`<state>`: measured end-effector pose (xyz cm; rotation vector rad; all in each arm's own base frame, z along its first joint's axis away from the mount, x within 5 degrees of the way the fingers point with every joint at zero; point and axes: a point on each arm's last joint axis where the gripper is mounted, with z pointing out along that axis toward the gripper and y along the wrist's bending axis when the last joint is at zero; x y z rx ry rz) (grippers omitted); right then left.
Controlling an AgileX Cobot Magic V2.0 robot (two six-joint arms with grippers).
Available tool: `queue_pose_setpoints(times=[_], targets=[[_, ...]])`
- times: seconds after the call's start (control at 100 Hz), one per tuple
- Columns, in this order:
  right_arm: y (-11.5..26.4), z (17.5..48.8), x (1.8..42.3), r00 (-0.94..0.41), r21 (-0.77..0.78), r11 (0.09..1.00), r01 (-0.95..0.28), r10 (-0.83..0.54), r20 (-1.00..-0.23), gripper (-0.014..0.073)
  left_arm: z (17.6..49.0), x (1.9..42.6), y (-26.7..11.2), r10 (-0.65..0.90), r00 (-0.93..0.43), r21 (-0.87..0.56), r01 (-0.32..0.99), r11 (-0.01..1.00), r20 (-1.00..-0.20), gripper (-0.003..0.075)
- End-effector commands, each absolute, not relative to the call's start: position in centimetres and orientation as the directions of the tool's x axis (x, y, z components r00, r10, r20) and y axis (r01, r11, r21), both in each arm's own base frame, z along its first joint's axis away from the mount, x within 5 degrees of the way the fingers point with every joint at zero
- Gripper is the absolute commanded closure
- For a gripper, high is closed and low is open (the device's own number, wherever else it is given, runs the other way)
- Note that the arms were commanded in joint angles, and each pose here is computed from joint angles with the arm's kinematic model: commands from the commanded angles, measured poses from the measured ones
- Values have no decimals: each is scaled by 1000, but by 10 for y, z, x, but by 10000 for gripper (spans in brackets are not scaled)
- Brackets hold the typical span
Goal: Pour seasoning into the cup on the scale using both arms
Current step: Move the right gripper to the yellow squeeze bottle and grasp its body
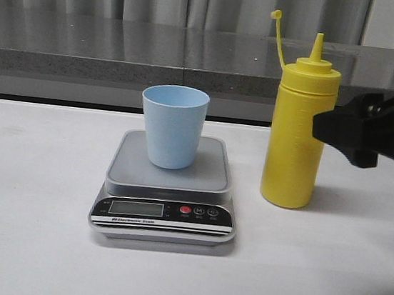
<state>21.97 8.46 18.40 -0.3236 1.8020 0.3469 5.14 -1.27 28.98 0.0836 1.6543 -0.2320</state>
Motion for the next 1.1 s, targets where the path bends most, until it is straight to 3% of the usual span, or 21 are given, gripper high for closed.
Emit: queue_pose_setpoints(times=[0.0,0.42,1.09], targets=[[88,196,227,-125,44,909,-415,-9,-992,7,305,51,-12,-107,-5,-106,190,976,-994,739],[87,183,241,-28,79,921,-380,74,-997,7,305,51,-12,-107,-5,-106,190,976,-994,739],[98,166,272,-62,77,918,-389,57,-996,7,305,51,-12,-107,-5,-106,190,976,-994,739]])
